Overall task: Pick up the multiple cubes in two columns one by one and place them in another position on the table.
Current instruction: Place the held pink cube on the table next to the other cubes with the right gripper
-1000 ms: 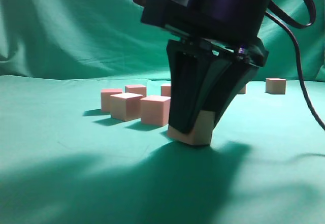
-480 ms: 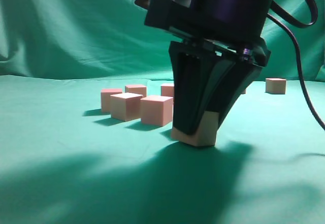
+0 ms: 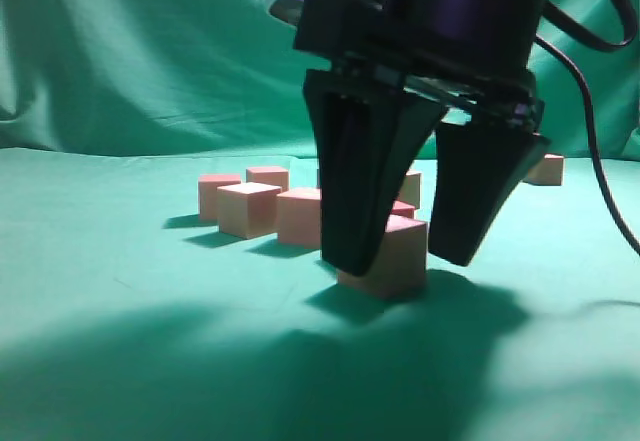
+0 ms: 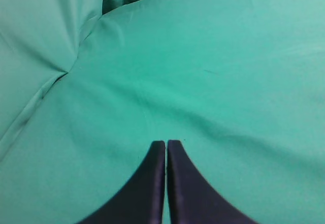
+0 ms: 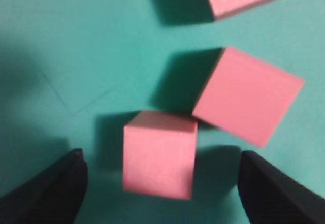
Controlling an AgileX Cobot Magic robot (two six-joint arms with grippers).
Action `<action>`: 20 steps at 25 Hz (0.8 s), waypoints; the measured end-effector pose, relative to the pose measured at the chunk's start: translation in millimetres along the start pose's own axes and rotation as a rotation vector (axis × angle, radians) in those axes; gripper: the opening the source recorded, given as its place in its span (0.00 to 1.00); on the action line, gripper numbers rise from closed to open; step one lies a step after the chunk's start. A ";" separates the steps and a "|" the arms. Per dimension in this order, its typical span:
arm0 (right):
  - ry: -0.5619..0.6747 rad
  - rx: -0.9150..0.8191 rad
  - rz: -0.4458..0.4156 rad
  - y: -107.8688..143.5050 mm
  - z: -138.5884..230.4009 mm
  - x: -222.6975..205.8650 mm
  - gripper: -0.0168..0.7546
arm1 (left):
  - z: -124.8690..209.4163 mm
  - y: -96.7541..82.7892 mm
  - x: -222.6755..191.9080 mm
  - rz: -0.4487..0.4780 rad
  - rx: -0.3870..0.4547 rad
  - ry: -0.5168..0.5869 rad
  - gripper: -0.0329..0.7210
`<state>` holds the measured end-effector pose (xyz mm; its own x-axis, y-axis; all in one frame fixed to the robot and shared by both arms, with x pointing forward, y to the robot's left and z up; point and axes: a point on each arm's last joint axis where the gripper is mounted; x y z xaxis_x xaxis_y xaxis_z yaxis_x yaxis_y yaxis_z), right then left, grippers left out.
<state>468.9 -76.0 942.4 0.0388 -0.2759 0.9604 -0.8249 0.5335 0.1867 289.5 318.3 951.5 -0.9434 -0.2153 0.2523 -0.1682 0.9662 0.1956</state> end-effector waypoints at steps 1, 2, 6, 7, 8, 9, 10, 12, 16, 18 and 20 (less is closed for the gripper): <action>0.014 0.006 -0.003 0.3 0.5 0.8 0.72 | 0.0 0.0 0.0 0.000 0.000 0.000 0.04; 0.030 0.014 -0.007 0.6 0.7 2.2 0.72 | 0.0 0.0 0.0 0.000 0.000 0.000 0.04; 0.077 0.062 -0.003 0.4 -6.5 15.6 0.75 | 0.0 0.0 0.0 0.000 0.000 0.000 0.04; 0.088 0.072 0.000 0.3 -9.6 20.9 0.75 | 0.0 0.0 0.0 0.000 0.000 0.000 0.04; 0.100 0.080 0.002 0.3 -12.1 25.8 0.75 | 0.0 0.0 0.0 0.000 0.000 0.000 0.04; 0.111 0.089 0.005 0.3 -15.6 32.2 0.75 | 0.0 0.0 0.0 0.000 0.000 0.000 0.04; 0.125 0.097 0.008 0.4 -18.9 39.0 0.75 | 0.0 0.0 0.0 0.000 0.000 0.000 0.04; 0.141 0.117 0.022 0.2 -25.6 52.5 0.75 | 0.0 0.0 0.0 0.000 0.000 0.000 0.04; 0.119 0.147 0.117 -5.0 -41.9 80.4 0.75 | 0.0 0.0 0.0 0.000 0.000 0.000 0.04; 0.099 0.138 0.211 -11.3 -49.4 94.8 0.75 | 0.0 0.0 0.0 0.000 0.000 0.000 0.04; 0.089 0.140 0.311 -18.3 -54.5 107.4 0.75 | 0.0 0.0 0.0 0.000 0.000 0.000 0.04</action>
<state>519.0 -71.8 1053.5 -0.1826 -0.0435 0.9822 -0.8739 0.4649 -0.1419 289.5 318.3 951.5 -0.9434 -0.2153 0.2523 -0.1682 0.9662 0.1956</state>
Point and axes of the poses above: a point on each arm's last joint axis where the gripper is mounted, x pointing back along that axis away from the gripper, y along the wrist's bending axis when the last joint is at zero, z = x × y, and after that the axes turned 8 degrees about x, right-handed
